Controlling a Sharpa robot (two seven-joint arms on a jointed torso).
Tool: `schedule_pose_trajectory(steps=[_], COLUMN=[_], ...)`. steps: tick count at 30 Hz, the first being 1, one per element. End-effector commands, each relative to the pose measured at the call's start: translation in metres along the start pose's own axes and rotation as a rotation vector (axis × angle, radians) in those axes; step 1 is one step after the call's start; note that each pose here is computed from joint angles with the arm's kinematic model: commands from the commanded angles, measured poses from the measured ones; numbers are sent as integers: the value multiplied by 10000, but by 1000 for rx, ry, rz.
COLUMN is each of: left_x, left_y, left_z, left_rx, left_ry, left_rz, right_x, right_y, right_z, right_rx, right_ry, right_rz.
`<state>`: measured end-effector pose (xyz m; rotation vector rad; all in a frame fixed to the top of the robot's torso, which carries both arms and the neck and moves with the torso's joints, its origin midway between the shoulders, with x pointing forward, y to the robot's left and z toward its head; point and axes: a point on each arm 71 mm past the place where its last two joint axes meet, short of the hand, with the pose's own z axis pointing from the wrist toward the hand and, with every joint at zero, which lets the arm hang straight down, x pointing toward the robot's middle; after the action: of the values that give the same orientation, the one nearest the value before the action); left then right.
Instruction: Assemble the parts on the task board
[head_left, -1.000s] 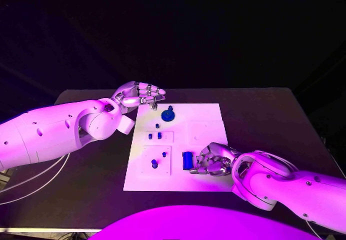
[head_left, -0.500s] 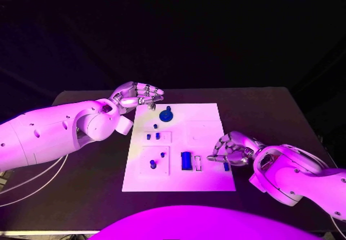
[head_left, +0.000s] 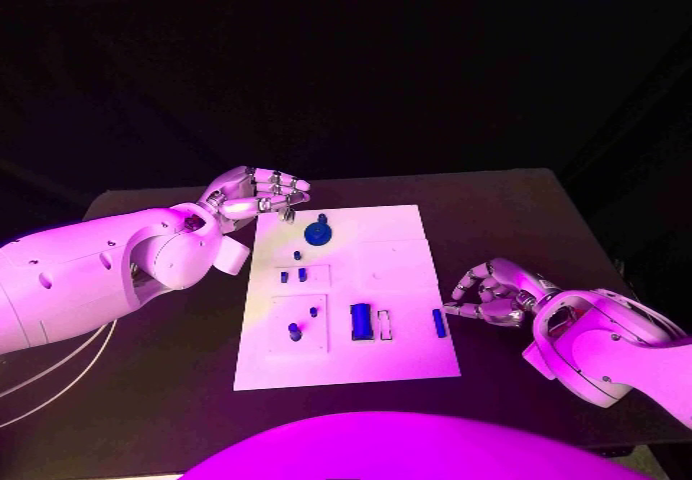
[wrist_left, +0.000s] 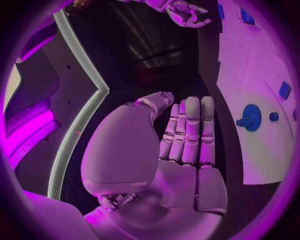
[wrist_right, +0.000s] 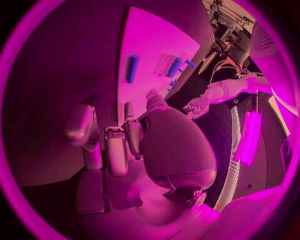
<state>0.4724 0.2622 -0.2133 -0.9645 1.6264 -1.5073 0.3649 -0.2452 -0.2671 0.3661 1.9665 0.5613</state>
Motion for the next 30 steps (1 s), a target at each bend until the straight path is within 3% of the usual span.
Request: schedule_pose_trajectory(steps=[1,10,20,30], left_x=[11,7,19,15], left_y=[-13,-11,-11,-11], left_z=[-4,-10,-4,-2], left_rx=[12,12,12,15], left_ry=[7,7,12,9], left_rz=[-1,-1,-3,-1], right_x=[48,276,368,465], right_y=[3,-22,20,15], right_z=[0,24,73,130], right_rx=[-16,27,31,66], right_ry=[-19,38,66,137], right_rz=[-65,-101,-130,-192])
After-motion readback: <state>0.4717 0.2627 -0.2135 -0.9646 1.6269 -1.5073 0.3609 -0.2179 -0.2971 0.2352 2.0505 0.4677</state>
